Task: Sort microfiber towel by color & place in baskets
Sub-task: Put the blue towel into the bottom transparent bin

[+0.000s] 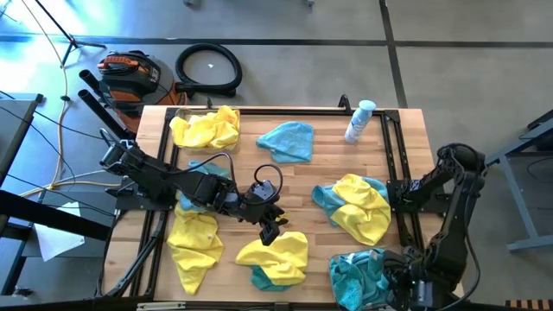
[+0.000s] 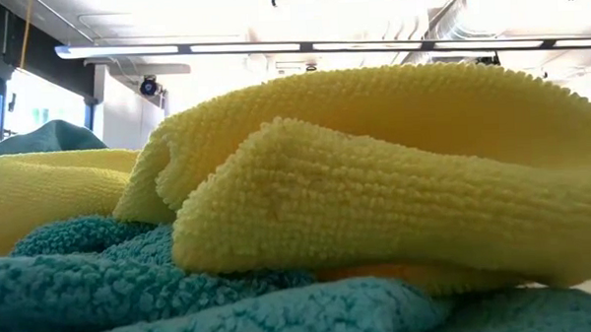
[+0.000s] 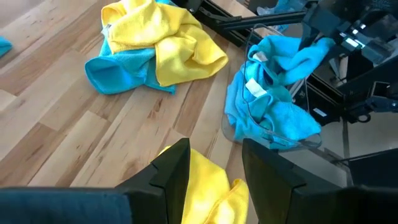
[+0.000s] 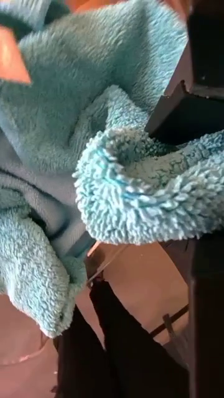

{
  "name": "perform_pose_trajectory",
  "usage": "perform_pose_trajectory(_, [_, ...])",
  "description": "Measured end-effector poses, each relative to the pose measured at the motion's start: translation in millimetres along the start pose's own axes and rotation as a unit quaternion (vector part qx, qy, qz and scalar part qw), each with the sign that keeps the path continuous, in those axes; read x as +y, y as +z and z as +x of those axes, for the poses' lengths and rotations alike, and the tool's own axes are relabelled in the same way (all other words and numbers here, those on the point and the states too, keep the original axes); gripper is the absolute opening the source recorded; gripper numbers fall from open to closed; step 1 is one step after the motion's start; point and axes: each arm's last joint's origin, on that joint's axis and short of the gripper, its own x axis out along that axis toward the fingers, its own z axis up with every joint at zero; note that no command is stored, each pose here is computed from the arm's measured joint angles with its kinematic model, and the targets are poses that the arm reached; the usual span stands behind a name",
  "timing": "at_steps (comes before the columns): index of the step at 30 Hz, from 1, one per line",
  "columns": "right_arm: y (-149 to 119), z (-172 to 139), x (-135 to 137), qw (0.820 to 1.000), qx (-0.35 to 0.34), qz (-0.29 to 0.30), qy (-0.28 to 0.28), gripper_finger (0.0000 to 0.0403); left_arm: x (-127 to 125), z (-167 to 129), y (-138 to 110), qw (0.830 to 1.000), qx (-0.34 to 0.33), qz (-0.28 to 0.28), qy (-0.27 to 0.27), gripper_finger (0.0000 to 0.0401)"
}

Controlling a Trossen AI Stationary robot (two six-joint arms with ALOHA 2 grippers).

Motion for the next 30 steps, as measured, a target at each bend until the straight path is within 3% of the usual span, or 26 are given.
perform_pose_trajectory(3, [0.6,-2.5,0.2,1.0,-0.018,0.012,0.001,0.0163,0.0,0.0,0.0,1.0,0.0,0.0,0.0,0.0135])
perform_pose_trajectory(6, [-2.1,-3.6,1.7,0.997,-0.073,-0.029,0.024,0.0163,0.1,0.0,0.1,1.0,0.0,0.003,0.0,0.0135])
perform_pose_trajectory(8, [-3.0,-3.3,-4.0,0.998,-0.059,-0.02,-0.005,0.016,0.1,-0.1,0.2,1.0,0.0,0.008,0.0,0.0135])
perform_pose_trajectory(11, [-3.9,-3.0,-15.2,0.995,0.015,0.05,-0.082,0.015,0.1,-0.1,0.1,1.0,0.0,0.01,0.0,0.0135])
perform_pose_trajectory(16, [-11.0,-2.9,-5.3,0.999,-0.039,-0.001,-0.003,0.0138,2.7,0.8,2.3,1.0,-0.002,0.007,0.004,0.0135])
perform_pose_trajectory(21, [-12.8,-3.2,-12.5,0.997,0.004,0.054,-0.051,0.0137,6.8,2.2,6.0,1.0,-0.005,0.002,0.01,0.0135])
perform_pose_trajectory(26, [-15.8,-4.0,-3.2,0.996,-0.08,0.0,0.029,0.0137,9.8,3.1,8.7,1.0,-0.008,-0.001,0.015,0.0135])
perform_pose_trajectory(30, [-15.0,-4.2,-10.2,0.996,-0.085,0.036,-0.002,0.0137,10.5,3.4,9.3,1.0,-0.008,-0.002,0.016,0.0135])
